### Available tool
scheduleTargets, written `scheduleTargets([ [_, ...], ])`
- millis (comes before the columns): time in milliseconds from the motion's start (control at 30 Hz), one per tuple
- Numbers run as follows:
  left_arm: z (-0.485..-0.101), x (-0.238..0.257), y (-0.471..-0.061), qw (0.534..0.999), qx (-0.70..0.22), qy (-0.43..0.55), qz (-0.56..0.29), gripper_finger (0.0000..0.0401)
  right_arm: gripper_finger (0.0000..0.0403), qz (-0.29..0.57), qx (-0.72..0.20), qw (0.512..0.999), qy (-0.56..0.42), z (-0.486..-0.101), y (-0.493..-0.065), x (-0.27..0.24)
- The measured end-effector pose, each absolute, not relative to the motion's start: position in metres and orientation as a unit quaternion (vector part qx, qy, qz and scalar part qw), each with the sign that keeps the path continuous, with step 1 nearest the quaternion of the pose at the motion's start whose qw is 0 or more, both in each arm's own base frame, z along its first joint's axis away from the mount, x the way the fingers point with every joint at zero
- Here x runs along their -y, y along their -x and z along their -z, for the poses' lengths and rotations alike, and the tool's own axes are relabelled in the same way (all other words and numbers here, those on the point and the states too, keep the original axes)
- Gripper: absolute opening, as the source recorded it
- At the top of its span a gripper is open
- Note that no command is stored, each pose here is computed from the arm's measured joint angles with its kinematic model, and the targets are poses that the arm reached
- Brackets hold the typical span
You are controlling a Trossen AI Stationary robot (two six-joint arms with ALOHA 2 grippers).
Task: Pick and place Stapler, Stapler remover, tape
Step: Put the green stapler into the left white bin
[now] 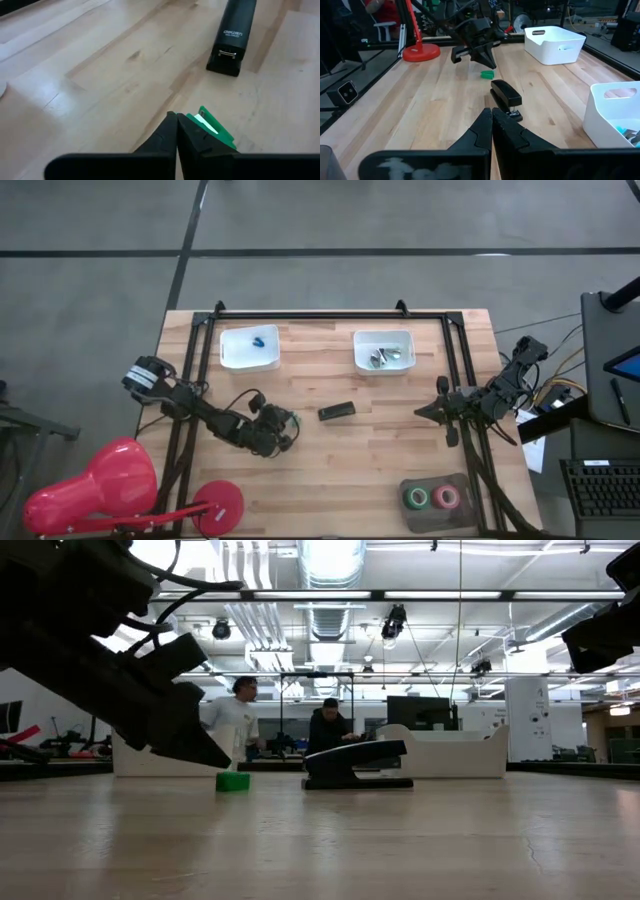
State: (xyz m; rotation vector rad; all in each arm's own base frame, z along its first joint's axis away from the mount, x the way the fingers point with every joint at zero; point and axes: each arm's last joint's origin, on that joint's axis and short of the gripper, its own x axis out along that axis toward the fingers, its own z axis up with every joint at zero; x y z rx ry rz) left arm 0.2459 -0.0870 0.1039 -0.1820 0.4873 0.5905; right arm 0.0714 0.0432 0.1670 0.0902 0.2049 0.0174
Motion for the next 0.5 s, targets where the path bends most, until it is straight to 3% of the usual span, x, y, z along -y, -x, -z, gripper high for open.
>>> scheduleTargets([
  [300,-0.110,0.086,-0.247,0.917,-0.210,0.154,-0.301,0.0017,0.0008,-0.009,-0.102,0.994,-0.045,-0.167,-0.071,-0.043],
  [500,-0.122,0.096,-0.251,0.926,-0.191,0.201,-0.256,0.0080,0.0008,-0.008,-0.102,0.994,-0.045,-0.167,-0.071,-0.043],
])
